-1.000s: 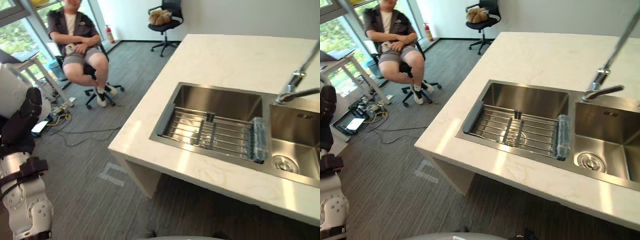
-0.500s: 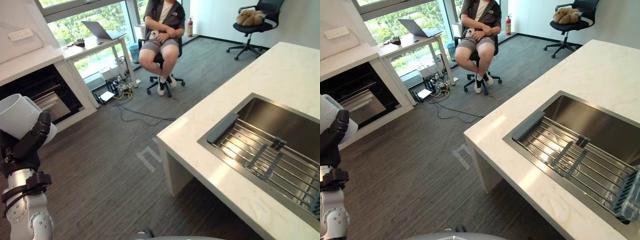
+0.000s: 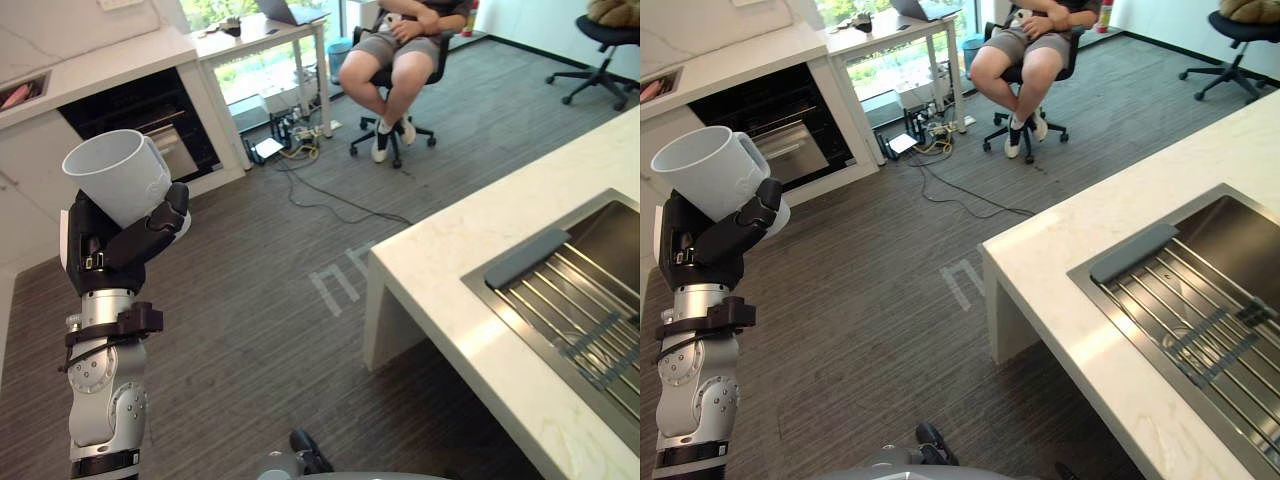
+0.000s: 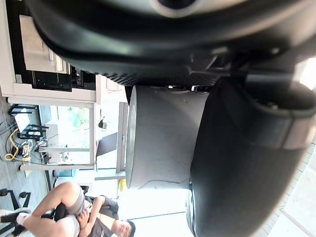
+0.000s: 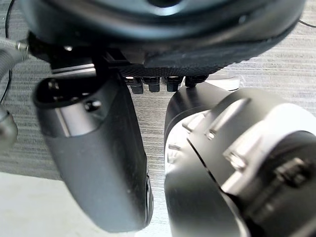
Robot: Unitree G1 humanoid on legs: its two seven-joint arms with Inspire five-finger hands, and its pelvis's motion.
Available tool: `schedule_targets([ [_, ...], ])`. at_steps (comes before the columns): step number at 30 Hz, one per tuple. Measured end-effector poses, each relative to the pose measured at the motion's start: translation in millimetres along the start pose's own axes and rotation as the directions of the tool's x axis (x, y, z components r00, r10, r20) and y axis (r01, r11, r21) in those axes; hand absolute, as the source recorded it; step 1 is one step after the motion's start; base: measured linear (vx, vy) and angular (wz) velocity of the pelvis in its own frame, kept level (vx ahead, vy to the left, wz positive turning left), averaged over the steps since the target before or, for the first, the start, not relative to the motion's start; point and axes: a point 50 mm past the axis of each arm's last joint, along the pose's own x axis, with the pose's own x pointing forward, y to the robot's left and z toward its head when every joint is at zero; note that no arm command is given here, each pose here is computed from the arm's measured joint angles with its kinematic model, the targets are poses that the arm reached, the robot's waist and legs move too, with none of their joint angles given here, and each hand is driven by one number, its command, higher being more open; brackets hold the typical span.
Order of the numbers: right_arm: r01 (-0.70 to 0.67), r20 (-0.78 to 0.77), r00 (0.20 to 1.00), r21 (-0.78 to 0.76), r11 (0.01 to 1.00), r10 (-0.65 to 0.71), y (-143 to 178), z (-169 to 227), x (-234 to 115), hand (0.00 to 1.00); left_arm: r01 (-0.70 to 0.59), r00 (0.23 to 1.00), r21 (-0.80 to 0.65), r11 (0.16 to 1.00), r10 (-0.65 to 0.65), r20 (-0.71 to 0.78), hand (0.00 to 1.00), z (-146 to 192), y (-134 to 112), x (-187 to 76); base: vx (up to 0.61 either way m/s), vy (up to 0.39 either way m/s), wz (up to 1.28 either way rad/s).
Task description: Walk over to the sink, pick up the cup, carry it to the dishwasher, place the cup inside the dishwasher, then close the dishwasher door
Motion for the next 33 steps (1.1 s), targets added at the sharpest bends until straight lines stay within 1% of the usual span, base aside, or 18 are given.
schedule_targets([
  [2, -0.006, -0.005, 1.0, 0.018, 1.0, 0.006, -1.8, -7.2, -2.2, 1.0, 0.132, 0.991, -0.061, 0.989, -0.133, -0.013, 0.0, -10.8, -32.8, 4.8, 0.09, 0.083, 2.26],
  [3, -0.013, -0.008, 1.0, 0.027, 1.0, 0.013, 0.2, -9.5, -1.9, 1.0, 0.155, 0.988, -0.072, 0.985, -0.157, -0.014, 0.0, -12.7, -38.4, 5.4, 0.05, -0.03, 2.7],
  [4, -0.034, -0.016, 0.999, 0.035, 0.999, 0.034, 7.1, -15.3, -0.7, 1.0, 0.197, 0.979, -0.113, 0.974, -0.202, -0.039, 0.0, -21.7, -53.6, 4.6, 0.01, -0.092, 2.74],
  [5, -0.044, -0.018, 0.999, 0.036, 0.998, 0.045, 14.1, -15.1, 1.2, 1.0, 0.214, 0.969, -0.144, 0.966, -0.228, -0.09, 0.0, -35.4, -63.3, 1.2, 0.01, -0.092, 2.82],
  [7, -0.052, -0.02, 0.998, 0.061, 0.997, 0.054, 20.3, -15.6, 3.0, 1.0, 0.236, 0.949, -0.169, 0.957, -0.265, -0.173, 0.0, -53.4, -74.5, -2.4, 0.1, -0.066, 2.59],
  [9, -0.041, -0.006, 0.999, 0.037, 0.998, 0.042, 17.6, -6.3, 3.1, 1.0, 0.244, 0.921, -0.209, 0.947, -0.294, -0.255, 0.0, -71.1, -87.4, -11.3, 0.2, -0.055, 2.13],
  [11, -0.046, -0.044, 0.998, 0.018, 0.999, 0.047, 20.1, -10.0, 3.8, 1.0, 0.315, 0.879, -0.217, 0.924, -0.37, -0.301, 0.0, -78.4, -103.5, -18.7, 0.19, -0.01, 1.56],
  [14, -0.075, -0.074, 0.994, 0.003, 0.997, 0.075, 27.2, -17.1, 4.7, 1.0, 0.356, 0.852, -0.204, 0.912, -0.407, -0.33, 0.0, -80.9, -110.0, -19.0, 0.19, -0.117, 1.07],
  [18, -0.107, -0.062, 0.993, -0.048, 0.993, 0.104, 32.2, -14.1, 4.8, 1.0, 0.417, 0.805, -0.194, 0.888, -0.46, -0.375, 0.0, -84.5, -121.2, -21.0, 0.21, -0.182, 0.69],
  [20, -0.128, -0.087, 0.989, -0.056, 0.99, 0.123, 37.4, -24.0, 4.7, 1.0, 0.458, 0.792, -0.177, 0.871, -0.49, -0.365, 0.0, -77.8, -123.2, -18.0, 0.21, -0.3, 0.75],
  [23, -0.143, -0.068, 0.988, -0.099, 0.985, 0.136, 40.6, -13.4, 6.7, 1.0, 0.48, 0.771, -0.245, 0.843, -0.538, -0.34, 0.0, -77.4, -139.8, -23.7, 0.18, -0.306, 0.59],
  [24, -0.152, -0.057, 0.987, -0.109, 0.982, 0.147, 43.9, -9.7, 7.4, 1.0, 0.49, 0.767, -0.245, 0.837, -0.547, -0.334, 0.0, -76.3, -140.1, -23.4, 0.15, -0.149, 0.16],
  [28, -0.222, -0.007, 0.975, -0.075, 0.972, 0.222, 66.7, 5.8, 10.4, 1.0, 0.527, 0.749, -0.225, 0.82, -0.573, -0.332, 0.0, -74.2, -133.9, -22.1, 0.13, -0.067, -0.1],
  [30, -0.249, -0.016, 0.968, -0.068, 0.966, 0.249, 72.1, 5.7, 10.7, 1.0, 0.539, 0.739, -0.196, 0.819, -0.571, -0.357, 0.0, -76.2, -124.8, -22.0, 0.09, 0.016, -0.3],
  [33, -0.272, -0.044, 0.962, -0.043, 0.961, 0.27, 73.3, -2.1, 10.6, 1.0, 0.503, 0.745, -0.165, 0.848, -0.522, -0.415, 0.0, -86.2, -105.1, -21.4, 0.05, 0.031, -0.22],
])
